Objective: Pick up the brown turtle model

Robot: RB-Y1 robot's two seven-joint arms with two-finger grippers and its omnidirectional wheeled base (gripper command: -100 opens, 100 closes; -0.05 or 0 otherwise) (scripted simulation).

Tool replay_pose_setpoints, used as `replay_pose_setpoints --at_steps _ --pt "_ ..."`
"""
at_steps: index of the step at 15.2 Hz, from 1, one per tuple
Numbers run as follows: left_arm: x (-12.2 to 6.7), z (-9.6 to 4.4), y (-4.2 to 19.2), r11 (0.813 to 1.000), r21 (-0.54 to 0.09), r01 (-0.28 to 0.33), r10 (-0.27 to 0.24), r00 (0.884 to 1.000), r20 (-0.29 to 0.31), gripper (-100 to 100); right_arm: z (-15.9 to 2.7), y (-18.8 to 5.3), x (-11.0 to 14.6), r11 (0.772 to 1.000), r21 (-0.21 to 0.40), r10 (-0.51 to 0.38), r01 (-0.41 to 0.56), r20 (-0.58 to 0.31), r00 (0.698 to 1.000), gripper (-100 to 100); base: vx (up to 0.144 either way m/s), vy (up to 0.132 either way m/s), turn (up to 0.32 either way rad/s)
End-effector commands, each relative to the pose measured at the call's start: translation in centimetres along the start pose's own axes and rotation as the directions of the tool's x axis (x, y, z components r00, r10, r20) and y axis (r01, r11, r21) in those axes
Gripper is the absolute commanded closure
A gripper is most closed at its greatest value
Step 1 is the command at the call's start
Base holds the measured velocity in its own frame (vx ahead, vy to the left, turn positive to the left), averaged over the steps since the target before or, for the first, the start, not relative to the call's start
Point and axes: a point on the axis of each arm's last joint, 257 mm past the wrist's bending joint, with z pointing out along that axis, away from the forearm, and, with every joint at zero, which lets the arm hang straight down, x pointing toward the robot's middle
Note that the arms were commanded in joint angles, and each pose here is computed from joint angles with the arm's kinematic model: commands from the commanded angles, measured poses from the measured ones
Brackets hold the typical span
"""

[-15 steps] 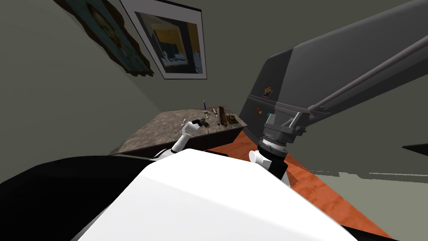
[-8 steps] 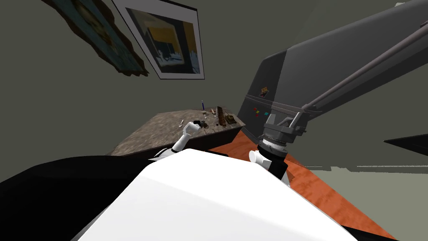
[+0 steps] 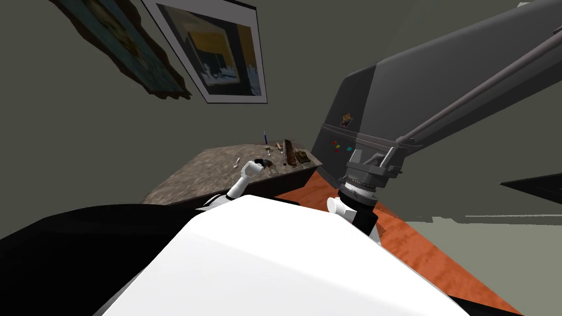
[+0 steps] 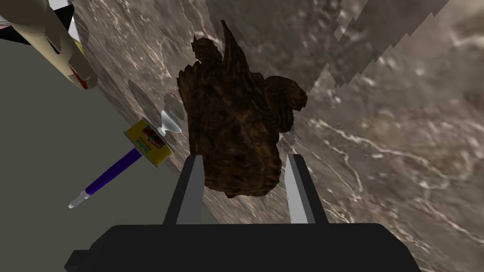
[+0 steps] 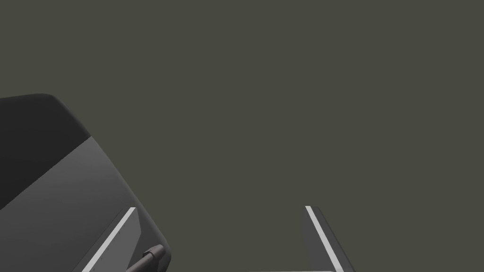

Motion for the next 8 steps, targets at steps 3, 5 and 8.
replay_pose_setpoints --at_steps 3,5,8 --pt "0.0 0.0 -0.3 1.000 0.006 0.001 -0.001 1.000 0.000 100 0.0 0.0 0.0 1.000 0.000 0.000 0.000 0.000 1.000 0 0.002 0.000 -0.004" --pt "0.1 -0.9 -0.7 1.000 0.007 -0.006 0.006 1.000 -0.005 100 0.0 0.0 0.0 1.000 0.000 0.000 0.000 0.000 1.000 0 -0.024 -0.007 0.054" --pt "-1.5 -0.7 -0.7 1.000 -0.014 0.003 -0.003 1.000 0.008 -100 0.0 0.0 0.0 1.000 0.000 0.000 0.000 0.000 1.000 0 -0.019 -0.022 -0.015"
